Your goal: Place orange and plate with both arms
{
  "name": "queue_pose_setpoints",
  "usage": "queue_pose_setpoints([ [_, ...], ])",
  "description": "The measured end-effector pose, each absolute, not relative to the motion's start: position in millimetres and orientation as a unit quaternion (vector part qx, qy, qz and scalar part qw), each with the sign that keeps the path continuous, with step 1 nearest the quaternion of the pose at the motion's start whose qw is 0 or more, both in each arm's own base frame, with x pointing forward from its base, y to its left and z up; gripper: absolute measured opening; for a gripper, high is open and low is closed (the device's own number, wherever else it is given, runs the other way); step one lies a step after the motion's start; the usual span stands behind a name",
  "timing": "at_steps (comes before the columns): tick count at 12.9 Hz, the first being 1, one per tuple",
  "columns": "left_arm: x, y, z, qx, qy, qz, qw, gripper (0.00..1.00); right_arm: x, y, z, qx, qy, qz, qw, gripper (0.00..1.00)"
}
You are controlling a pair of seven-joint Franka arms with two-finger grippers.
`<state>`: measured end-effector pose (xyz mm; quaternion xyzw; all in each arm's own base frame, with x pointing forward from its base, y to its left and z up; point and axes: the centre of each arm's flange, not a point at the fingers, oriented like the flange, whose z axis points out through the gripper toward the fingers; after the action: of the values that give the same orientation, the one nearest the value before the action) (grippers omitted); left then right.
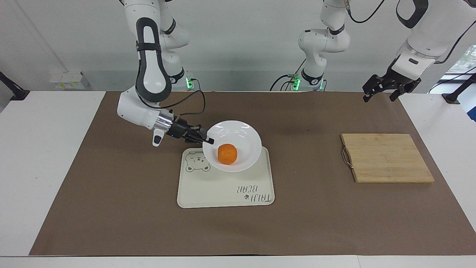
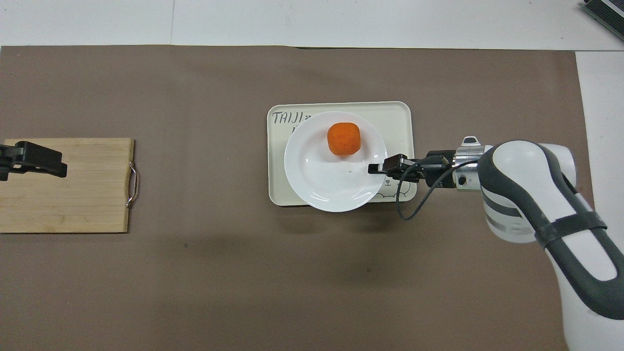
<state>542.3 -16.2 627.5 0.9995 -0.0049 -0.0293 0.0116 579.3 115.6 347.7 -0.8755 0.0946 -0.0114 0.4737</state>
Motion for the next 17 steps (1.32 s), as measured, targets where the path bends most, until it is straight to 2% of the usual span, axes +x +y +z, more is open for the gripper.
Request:
queue_pose_setpoints([
  [2, 542, -16, 628, 0.999, -0.005, -0.029, 0.012, 1.00, 611, 112, 335, -0.878, 0.098, -0.018, 0.468, 0.05],
  [4, 542, -16, 628, 0.999, -0.005, -0.029, 0.012, 1.00, 626, 113, 313, -0.886, 0.094, -0.011, 0.454, 0.05],
  [7, 542, -16, 628, 0.999, -0.005, -0.029, 0.012, 1.00, 623, 112, 292, -0.902, 0.079, 0.008, 0.425, 0.05],
  [13, 542, -16, 628, 0.999, -0.005, -0.029, 0.012, 1.00, 613, 102, 269, -0.906, 0.081, 0.019, 0.416, 0.05],
  [14, 542, -16, 627, 0.999, -0.005, -0.029, 0.012, 1.00, 613, 101, 268, -0.906, 0.082, 0.019, 0.416, 0.13],
  [17, 542, -16, 627, 0.999, -0.005, -0.029, 0.012, 1.00, 614, 100, 269, -0.906, 0.083, 0.016, 0.414, 0.52],
])
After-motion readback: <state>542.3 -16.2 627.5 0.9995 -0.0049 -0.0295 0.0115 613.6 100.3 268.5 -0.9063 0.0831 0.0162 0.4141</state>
